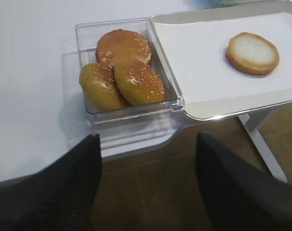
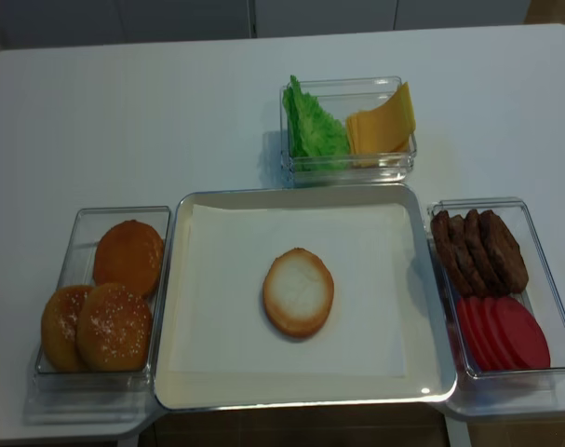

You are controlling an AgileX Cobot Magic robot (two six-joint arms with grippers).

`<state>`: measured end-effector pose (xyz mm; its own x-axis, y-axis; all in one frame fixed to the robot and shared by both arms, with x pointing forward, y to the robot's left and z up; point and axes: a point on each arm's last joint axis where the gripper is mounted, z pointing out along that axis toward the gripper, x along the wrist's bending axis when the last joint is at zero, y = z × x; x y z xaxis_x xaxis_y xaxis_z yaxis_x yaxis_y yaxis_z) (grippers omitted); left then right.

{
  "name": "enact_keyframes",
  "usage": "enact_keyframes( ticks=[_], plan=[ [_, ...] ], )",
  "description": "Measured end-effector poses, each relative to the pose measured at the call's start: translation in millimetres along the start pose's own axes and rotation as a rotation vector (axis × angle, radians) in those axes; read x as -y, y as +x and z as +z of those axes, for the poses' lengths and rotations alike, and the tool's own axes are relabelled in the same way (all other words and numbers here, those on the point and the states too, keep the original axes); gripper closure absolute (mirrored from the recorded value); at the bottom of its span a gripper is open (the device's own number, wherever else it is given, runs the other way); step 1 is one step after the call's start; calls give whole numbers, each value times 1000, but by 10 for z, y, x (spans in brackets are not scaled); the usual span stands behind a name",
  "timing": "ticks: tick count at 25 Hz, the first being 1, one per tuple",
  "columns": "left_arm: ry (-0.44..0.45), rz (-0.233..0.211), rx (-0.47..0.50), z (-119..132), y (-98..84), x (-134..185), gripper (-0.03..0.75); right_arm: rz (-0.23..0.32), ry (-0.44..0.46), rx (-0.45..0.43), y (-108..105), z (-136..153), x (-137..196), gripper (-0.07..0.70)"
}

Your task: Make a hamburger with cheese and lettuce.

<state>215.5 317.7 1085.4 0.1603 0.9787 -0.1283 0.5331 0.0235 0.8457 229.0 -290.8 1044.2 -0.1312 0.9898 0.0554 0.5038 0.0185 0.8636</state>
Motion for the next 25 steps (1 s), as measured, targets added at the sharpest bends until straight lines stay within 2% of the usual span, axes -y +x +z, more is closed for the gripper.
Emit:
enact_keyframes(
  ticks=[3,8,10,21,25],
  plan=[
    [-3,2,30,71,-14,89,260,0,0,0,0,0,0,636],
    [11,48,70,174,-52,142,260,0,0,0,0,0,0,636],
    [12,55,83,207,-64,153,260,0,0,0,0,0,0,636],
    [53,59,85,363,-67,245,260,0,0,0,0,0,0,636],
    [54,74,51,382,-37,253,260,0,0,0,0,0,0,636]
  ],
)
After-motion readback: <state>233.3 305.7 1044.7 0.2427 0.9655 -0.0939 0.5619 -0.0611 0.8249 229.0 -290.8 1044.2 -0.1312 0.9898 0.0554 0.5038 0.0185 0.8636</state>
